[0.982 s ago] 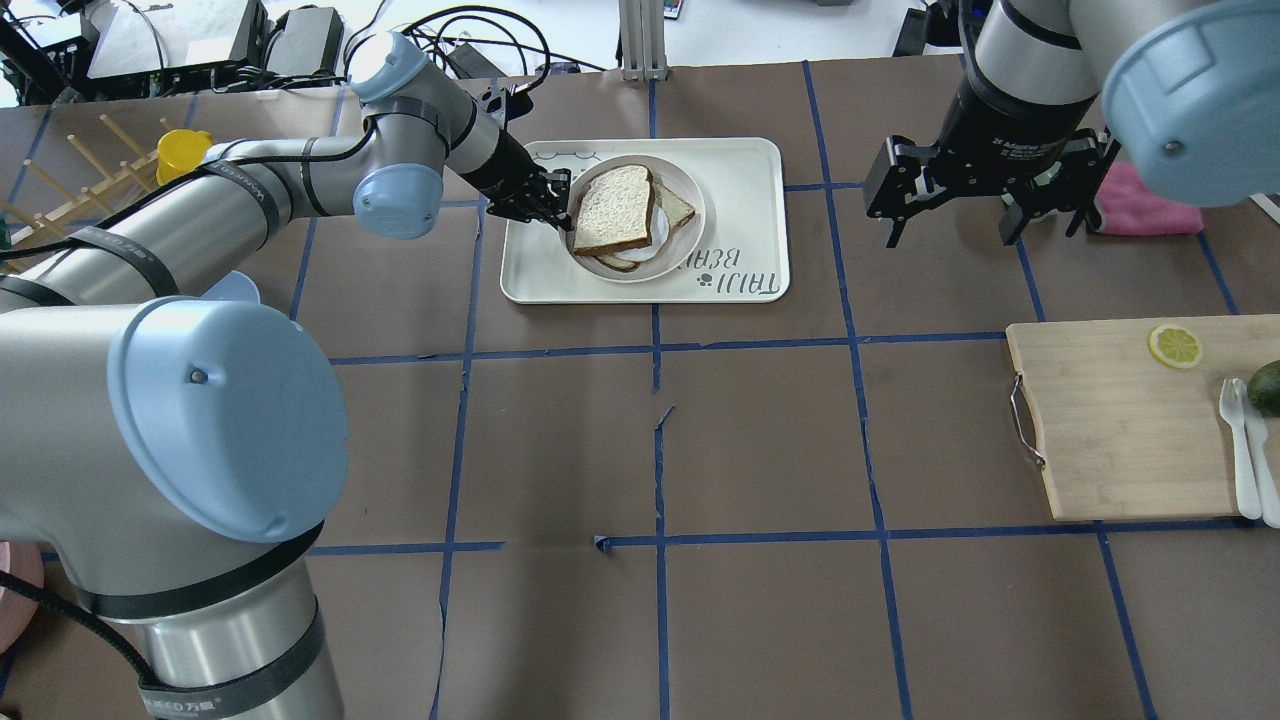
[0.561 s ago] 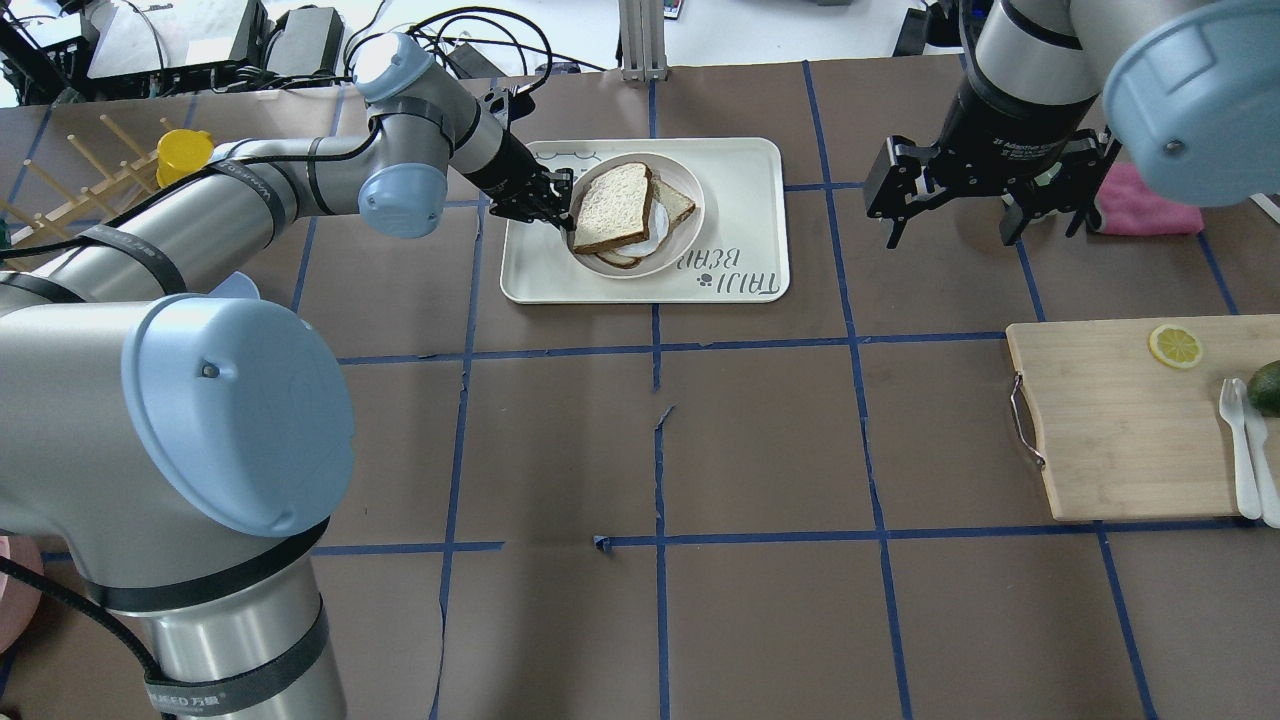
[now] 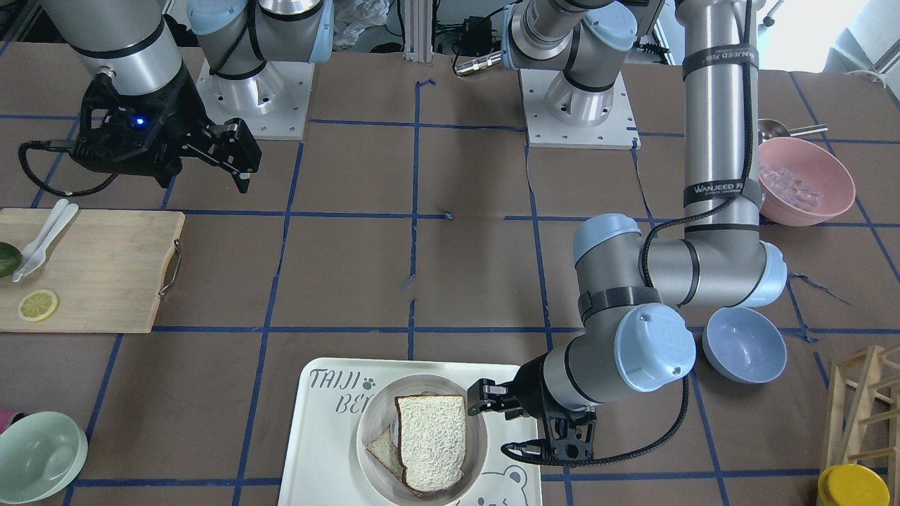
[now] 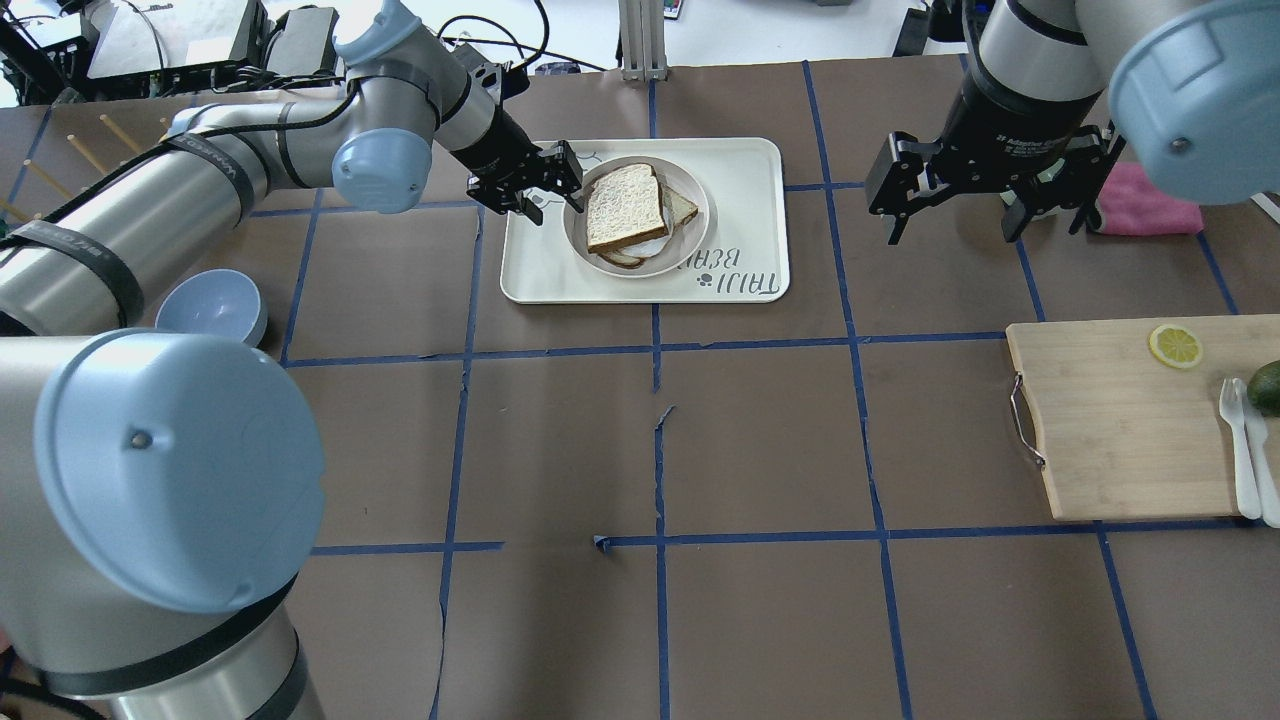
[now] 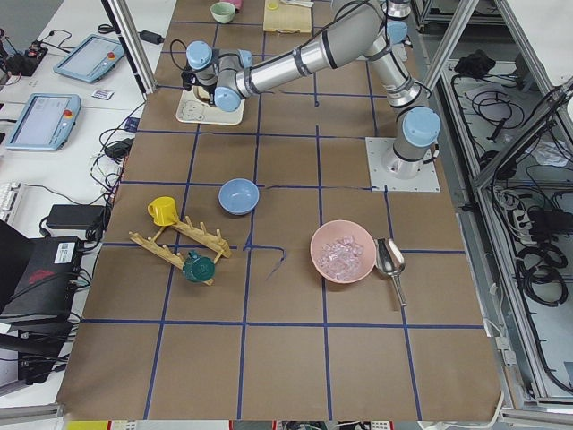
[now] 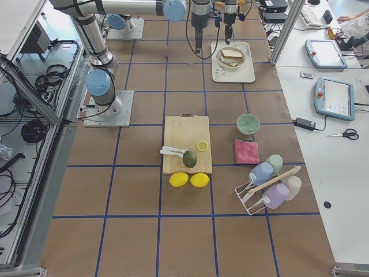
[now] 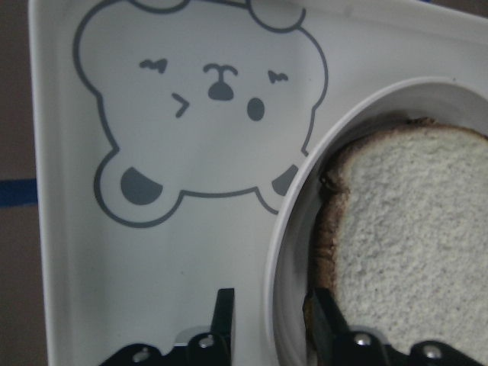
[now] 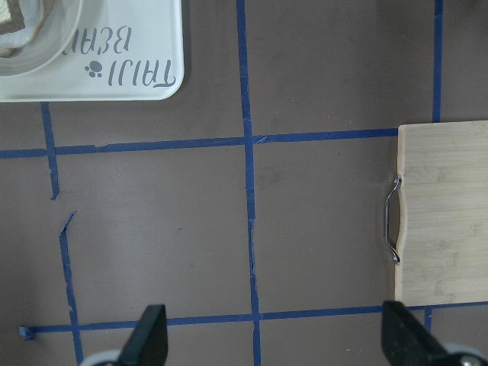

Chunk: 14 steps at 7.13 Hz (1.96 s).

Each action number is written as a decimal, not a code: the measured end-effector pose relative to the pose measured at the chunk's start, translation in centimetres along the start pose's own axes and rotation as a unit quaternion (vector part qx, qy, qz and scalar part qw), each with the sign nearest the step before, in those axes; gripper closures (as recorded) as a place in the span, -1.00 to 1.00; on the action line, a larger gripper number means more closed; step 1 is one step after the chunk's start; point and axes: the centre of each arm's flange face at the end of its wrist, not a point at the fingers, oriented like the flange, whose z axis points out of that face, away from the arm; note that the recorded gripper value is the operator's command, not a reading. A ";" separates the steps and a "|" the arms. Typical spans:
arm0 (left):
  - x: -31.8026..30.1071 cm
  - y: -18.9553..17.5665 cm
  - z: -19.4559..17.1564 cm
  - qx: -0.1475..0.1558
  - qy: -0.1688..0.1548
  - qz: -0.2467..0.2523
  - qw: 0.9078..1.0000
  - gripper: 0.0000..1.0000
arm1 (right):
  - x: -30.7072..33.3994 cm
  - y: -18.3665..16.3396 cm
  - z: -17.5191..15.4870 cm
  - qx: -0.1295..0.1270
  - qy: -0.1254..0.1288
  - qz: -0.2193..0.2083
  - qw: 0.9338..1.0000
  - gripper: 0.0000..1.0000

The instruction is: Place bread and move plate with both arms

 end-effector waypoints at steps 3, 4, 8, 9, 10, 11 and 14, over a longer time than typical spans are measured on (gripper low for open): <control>4.0 9.0 -9.0 -0.005 -0.019 0.006 1.000 -1.00 | -0.1 1.0 -1.1 0.004 -0.003 -0.004 1.000 -1.00; 4.9 12.5 -11.3 0.002 -0.023 0.009 1.000 -1.00 | -0.1 1.3 -1.3 0.003 -0.004 -0.008 1.000 -1.00; 6.6 22.9 -18.2 -0.019 -0.095 0.007 0.995 -1.00 | -0.2 1.6 -1.4 0.002 -0.008 -0.012 1.000 -1.00; 6.5 24.2 -19.4 -0.035 -0.124 0.003 0.992 -1.00 | -0.2 1.6 -1.3 0.002 -0.008 -0.013 1.000 -1.00; 6.6 24.3 -21.1 -0.046 -0.146 0.000 0.988 -1.00 | -0.2 1.6 -1.3 0.002 -0.008 -0.013 1.000 -1.00; 6.9 23.2 -23.4 -0.048 -0.163 -0.001 0.985 -1.00 | -0.2 1.6 -1.3 0.002 -0.008 -0.013 1.000 -1.00; 7.4 19.8 -25.7 -0.039 -0.186 0.008 0.982 -1.00 | -0.2 1.6 -1.3 0.002 -0.008 -0.012 1.000 -1.00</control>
